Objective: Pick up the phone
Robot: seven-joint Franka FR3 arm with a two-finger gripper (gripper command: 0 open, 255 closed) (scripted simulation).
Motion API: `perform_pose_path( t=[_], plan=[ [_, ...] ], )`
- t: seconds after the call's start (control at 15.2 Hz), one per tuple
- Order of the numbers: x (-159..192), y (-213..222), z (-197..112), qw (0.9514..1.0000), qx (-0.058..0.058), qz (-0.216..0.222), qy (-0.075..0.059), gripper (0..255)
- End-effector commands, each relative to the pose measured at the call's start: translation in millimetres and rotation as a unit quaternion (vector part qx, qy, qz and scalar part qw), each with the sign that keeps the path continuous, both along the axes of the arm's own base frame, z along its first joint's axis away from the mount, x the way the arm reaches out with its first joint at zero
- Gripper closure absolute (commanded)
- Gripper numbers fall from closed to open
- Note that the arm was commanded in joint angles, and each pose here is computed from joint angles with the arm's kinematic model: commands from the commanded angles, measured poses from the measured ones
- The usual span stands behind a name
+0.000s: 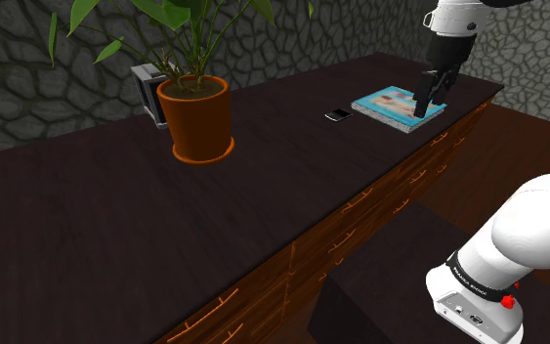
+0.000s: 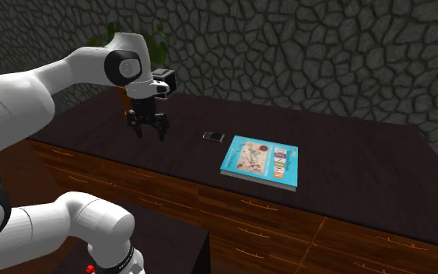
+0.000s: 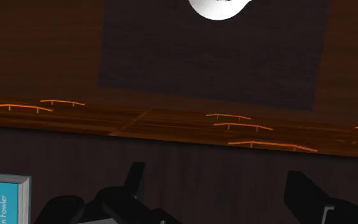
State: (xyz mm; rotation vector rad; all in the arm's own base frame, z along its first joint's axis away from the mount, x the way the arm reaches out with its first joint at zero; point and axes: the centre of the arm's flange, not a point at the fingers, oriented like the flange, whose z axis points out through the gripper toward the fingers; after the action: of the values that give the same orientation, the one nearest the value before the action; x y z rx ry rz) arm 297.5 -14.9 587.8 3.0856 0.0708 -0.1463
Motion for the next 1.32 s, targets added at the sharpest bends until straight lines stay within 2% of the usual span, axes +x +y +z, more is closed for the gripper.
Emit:
perform_pose_path(
  t=[0.0, 0.13, 0.26, 0.4, 0.59, 0.73, 0.92, 1.06, 1.25],
  plan=[
    [0.0, 0.0, 0.0, 1.0000, 0.000, 0.000, 0.000, 0],
    [22.3, 5.5, -10.8, 0.9989, 0.001, -0.046, -0.004, 0],
    [45.1, 8.9, -21.3, 0.9957, 0.003, -0.092, -0.008, 0],
    [68.2, 10.2, -31.7, 0.9903, 0.004, -0.138, -0.013, 0],
    [103.1, 8.2, -46.8, 0.9782, 0.006, -0.206, -0.019, 0],
    [126.1, 4.2, -56.7, 0.9676, 0.008, -0.251, -0.023, 0],
    [159.9, -5.6, -71.1, 0.9476, 0.010, -0.318, -0.029, 0],
    [181.6, -14.7, -80.6, 0.9318, 0.011, -0.361, -0.033, 0],
    [212.5, -32.0, -94.5, 0.9043, 0.013, -0.425, -0.039, 0]
  ],
)
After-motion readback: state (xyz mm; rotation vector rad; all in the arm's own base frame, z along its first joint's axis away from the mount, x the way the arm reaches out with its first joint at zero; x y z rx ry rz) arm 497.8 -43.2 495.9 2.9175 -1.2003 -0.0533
